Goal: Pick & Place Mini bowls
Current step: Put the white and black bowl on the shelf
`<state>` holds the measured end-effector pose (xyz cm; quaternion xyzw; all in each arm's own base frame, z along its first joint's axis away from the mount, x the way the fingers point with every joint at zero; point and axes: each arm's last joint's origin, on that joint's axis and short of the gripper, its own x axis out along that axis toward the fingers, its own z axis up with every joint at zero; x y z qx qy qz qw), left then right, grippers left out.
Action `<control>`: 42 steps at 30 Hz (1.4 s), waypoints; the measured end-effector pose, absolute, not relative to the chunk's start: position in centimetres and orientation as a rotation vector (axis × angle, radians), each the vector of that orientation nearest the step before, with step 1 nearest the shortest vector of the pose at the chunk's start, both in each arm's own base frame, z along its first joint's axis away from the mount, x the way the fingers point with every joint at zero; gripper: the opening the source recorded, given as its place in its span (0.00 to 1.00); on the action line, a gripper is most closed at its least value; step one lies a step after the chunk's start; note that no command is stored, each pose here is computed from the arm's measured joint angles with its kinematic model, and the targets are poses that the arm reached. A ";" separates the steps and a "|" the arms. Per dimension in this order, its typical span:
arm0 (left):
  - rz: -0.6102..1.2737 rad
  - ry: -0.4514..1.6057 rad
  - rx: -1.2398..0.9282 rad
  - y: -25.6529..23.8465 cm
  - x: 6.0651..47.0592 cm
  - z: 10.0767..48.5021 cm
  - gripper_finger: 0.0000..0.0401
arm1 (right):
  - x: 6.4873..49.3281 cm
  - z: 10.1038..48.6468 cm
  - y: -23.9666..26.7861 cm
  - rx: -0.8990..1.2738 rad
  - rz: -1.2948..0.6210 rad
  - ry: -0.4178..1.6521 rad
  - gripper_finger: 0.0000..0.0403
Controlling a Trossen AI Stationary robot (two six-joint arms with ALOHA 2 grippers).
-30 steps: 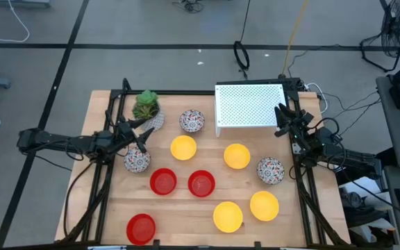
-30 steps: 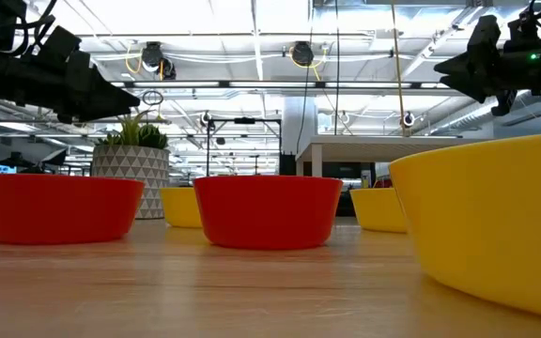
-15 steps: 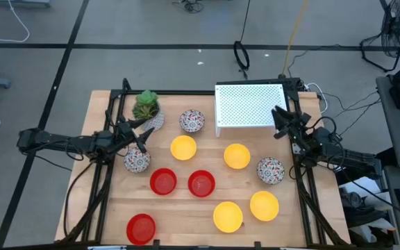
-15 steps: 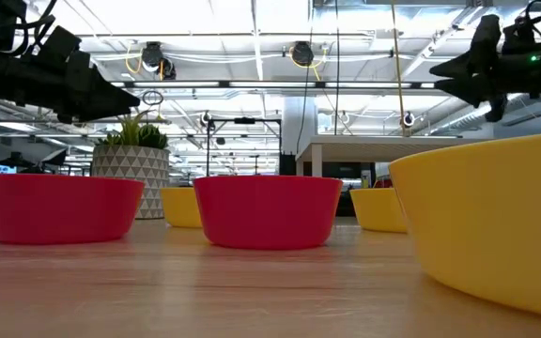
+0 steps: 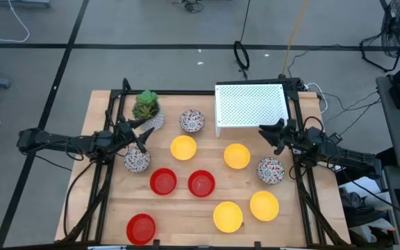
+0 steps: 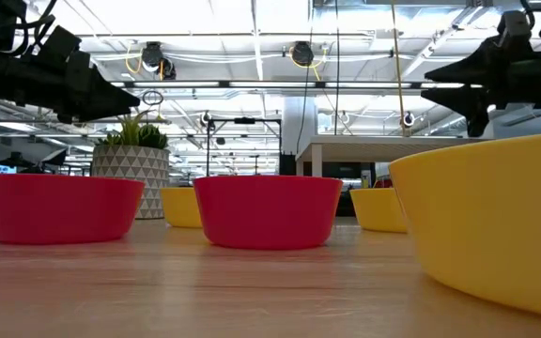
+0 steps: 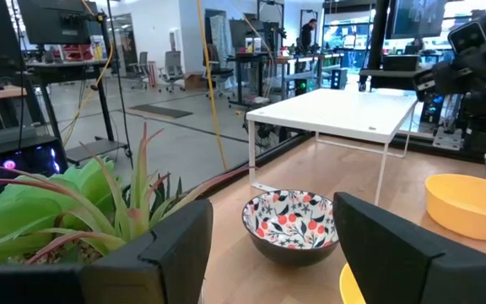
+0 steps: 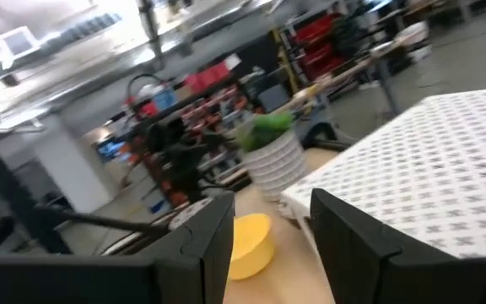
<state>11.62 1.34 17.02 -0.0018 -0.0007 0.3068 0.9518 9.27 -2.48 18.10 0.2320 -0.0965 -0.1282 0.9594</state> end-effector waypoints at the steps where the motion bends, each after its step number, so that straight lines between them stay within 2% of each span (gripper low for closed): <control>1: 0.624 -0.002 -0.004 1.3 11.6 17.0 0.62 | 9.3 18.1 -2.5 0.470 -0.250 -0.194 0.36; 15: 0.623 -0.002 -0.004 1.3 11.6 17.0 0.62 | 9.0 19.6 -2.3 0.449 -0.193 -0.341 0.36; 28: 0.623 -0.002 -0.004 1.3 11.6 17.0 0.62 | 9.0 19.5 -2.3 0.418 -0.201 -0.329 0.36; 42: 0.623 -0.001 -0.004 1.3 11.6 17.0 0.62 | 9.0 19.5 -2.3 0.502 -0.188 -0.340 0.36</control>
